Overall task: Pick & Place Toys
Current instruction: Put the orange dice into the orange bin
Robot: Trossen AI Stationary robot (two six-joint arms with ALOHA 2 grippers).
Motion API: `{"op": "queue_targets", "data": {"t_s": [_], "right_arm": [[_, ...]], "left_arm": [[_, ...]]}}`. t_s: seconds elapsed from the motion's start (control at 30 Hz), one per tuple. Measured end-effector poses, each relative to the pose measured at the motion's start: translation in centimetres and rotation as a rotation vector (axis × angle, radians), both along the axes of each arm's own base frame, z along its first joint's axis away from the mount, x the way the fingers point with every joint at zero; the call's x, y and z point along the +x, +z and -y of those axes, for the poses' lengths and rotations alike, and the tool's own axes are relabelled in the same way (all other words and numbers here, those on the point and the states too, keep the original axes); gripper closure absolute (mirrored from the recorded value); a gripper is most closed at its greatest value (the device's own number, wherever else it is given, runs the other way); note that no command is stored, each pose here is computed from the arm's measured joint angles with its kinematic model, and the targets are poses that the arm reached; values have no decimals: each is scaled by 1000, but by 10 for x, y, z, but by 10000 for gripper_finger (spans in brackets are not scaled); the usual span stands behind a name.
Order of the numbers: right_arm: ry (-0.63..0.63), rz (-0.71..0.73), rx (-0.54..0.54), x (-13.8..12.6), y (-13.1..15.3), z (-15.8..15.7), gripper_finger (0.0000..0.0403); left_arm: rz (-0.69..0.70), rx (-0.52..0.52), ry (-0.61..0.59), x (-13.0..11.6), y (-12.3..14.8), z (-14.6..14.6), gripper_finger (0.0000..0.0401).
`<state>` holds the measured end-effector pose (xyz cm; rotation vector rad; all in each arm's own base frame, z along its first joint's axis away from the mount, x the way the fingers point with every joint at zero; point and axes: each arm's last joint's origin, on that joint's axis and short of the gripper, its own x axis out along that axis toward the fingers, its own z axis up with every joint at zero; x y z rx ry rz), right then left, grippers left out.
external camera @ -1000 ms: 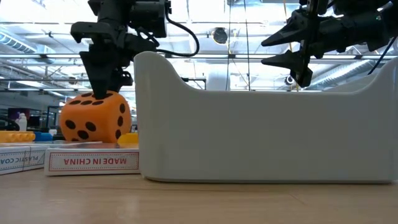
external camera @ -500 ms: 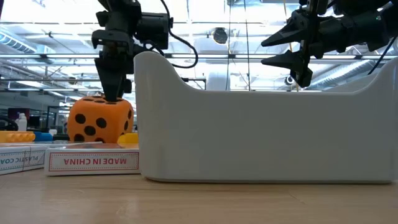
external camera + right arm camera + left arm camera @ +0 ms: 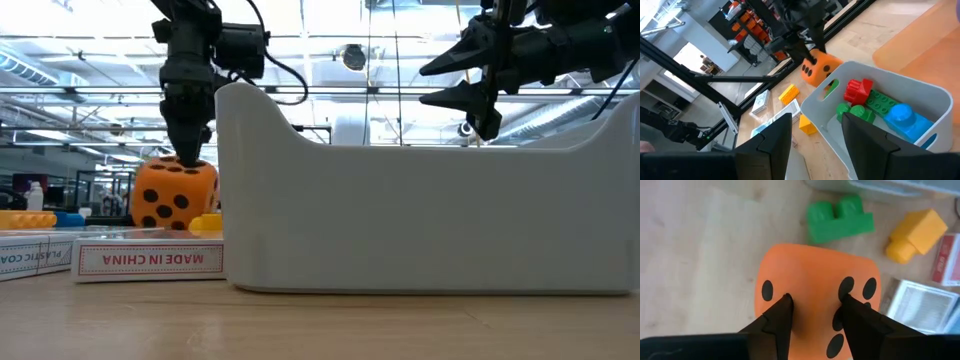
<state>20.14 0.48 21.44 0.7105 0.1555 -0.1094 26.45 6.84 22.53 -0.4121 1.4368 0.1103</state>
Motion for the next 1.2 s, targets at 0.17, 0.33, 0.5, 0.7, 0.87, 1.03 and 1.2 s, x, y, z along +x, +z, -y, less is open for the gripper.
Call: {"op": "queue_targets", "data": {"t_s": [0.17,0.33,0.5,0.7,0.87,1.03,1.2], "right_arm": [[-28,4,9,0,0,6,236],[-49,5,23,0,0,10,236],[-61,5,22,0,0,12,236],[-63,5,22,0,0,13,236],[-62,5,21,0,0,13,236],[-62,4,17,0,0,13,236],[-61,4,13,0,0,13,236]], "left_arm": [[39,-1,36,-12,16,-5,255],[84,25,71,-22,34,-10,255],[172,88,81,-19,62,-19,269],[272,202,69,-5,97,-38,281],[328,249,53,19,117,-58,281],[309,259,0,53,119,-74,281],[264,258,-54,80,116,-87,281]]}}
